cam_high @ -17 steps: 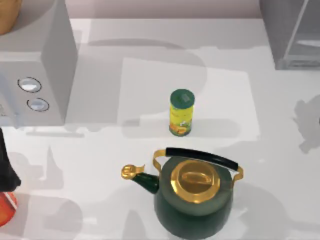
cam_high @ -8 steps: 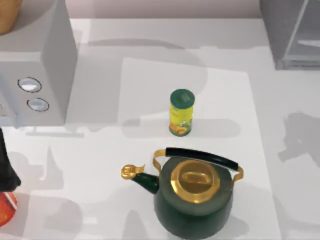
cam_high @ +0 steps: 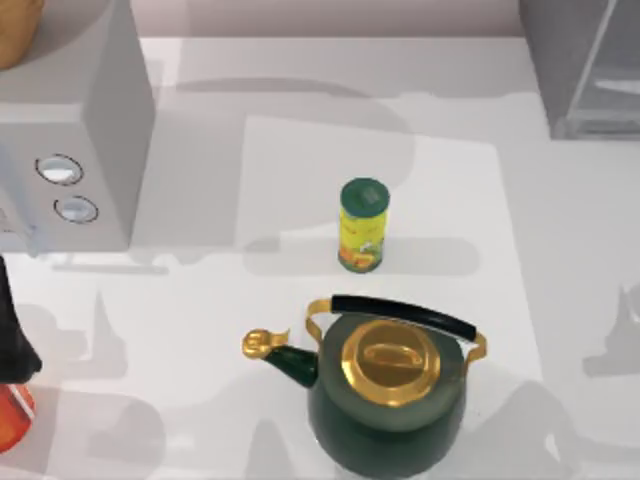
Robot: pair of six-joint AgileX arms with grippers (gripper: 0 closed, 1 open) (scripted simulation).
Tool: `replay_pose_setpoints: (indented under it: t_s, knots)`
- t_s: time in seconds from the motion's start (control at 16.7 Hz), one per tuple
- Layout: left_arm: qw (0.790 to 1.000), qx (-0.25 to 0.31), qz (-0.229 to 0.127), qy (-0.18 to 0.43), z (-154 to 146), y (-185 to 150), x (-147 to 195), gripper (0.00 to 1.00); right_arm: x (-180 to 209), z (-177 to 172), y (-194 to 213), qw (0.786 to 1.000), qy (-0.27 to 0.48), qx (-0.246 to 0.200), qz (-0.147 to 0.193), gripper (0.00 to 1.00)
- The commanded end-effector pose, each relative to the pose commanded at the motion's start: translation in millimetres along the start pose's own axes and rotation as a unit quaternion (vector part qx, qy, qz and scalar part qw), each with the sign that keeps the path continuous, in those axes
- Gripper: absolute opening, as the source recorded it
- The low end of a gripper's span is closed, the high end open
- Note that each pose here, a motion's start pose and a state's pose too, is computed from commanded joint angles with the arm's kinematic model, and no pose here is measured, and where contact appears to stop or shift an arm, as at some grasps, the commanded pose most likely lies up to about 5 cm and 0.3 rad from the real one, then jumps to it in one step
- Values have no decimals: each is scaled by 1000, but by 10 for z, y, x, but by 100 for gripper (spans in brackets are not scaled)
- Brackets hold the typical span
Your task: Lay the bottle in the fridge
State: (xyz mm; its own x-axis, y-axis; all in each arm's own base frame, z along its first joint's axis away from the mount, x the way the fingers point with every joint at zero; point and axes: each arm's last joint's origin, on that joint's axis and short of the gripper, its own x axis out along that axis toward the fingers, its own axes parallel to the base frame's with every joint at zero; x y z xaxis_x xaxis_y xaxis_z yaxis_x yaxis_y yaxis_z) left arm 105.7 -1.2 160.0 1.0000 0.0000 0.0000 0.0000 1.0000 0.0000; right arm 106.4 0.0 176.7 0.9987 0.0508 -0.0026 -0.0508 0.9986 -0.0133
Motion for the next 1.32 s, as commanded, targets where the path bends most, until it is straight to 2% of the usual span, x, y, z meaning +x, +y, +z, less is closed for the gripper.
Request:
replay_pose_setpoints:
  t_s: [0.18,0.54,0.66,0.9,1.14,1.32]
  knots:
    - [1000,0,0,0,0,0,0,100,-7,-163,-9,1000,-1,7,-25,1]
    - [1000,0,0,0,0,0,0,100,-25,-50,-5,1000,-20,6,-19,1]
    - [1000,0,0,0,0,0,0,100,-23,131,-4,999,-45,3,-8,1]
    - [1000,0,0,0,0,0,0,100,71,789,-14,991,-130,-13,23,1]
    - [1000,0,0,0,0,0,0,100,570,1338,-112,984,-173,-33,41,1]
    - [1000,0,0,0,0,0,0,100,1262,1372,-320,987,-154,-38,36,1]
